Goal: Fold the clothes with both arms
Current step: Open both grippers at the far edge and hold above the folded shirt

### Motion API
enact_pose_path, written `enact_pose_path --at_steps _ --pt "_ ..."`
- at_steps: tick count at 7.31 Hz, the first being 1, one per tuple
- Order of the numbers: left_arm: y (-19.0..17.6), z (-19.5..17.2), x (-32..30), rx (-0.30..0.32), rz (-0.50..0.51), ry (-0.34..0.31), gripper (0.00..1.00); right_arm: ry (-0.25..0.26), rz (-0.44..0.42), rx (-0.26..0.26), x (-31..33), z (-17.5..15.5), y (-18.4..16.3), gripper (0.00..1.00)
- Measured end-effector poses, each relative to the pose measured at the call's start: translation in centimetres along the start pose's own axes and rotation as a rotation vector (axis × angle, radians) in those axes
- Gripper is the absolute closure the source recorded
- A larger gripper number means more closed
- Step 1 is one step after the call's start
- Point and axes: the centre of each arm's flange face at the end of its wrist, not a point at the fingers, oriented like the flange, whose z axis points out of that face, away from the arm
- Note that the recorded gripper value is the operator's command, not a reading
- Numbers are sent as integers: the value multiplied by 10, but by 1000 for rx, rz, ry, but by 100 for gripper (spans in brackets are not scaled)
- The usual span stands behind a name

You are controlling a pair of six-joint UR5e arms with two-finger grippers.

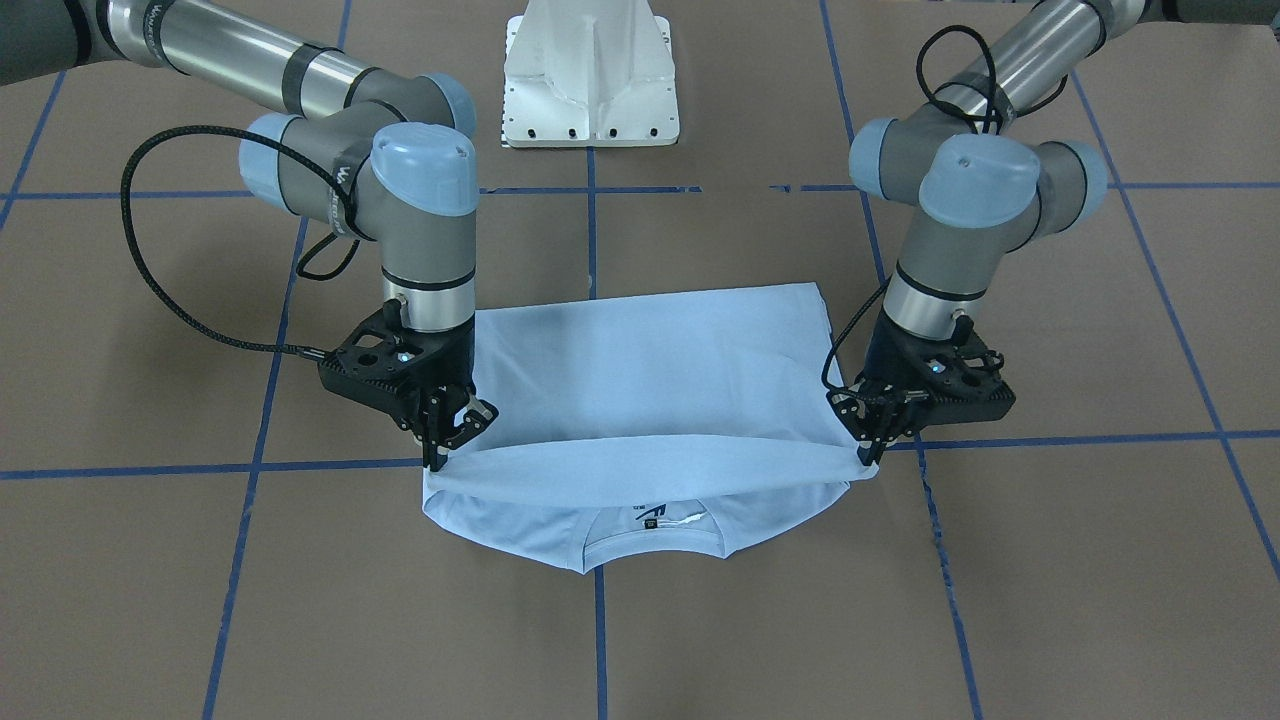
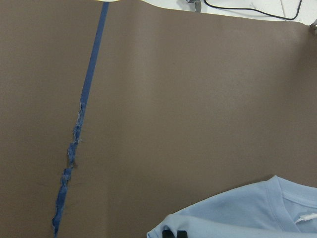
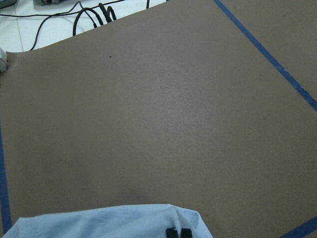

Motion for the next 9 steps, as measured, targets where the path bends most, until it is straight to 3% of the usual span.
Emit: enact_pose_path --at_steps 2,3,4,5,7,9 --pt "9 20 1 0 12 -5 100 15 -7 -1 2 9 1 100" --pt "12 24 0 -1 15 -7 100 18 -8 -1 3 10 2 85" --pt "13 26 -1 -2 16 -8 43 19 -10 0 4 11 3 1" --pt "13 26 -2 -2 19 -8 0 22 -13 1 5 13 6 0" --pt "14 6 6 13 114 46 0 1 -34 0 0 10 12 0" --pt "38 -37 -6 -6 166 134 0 -18 -83 2 -1 6 9 0"
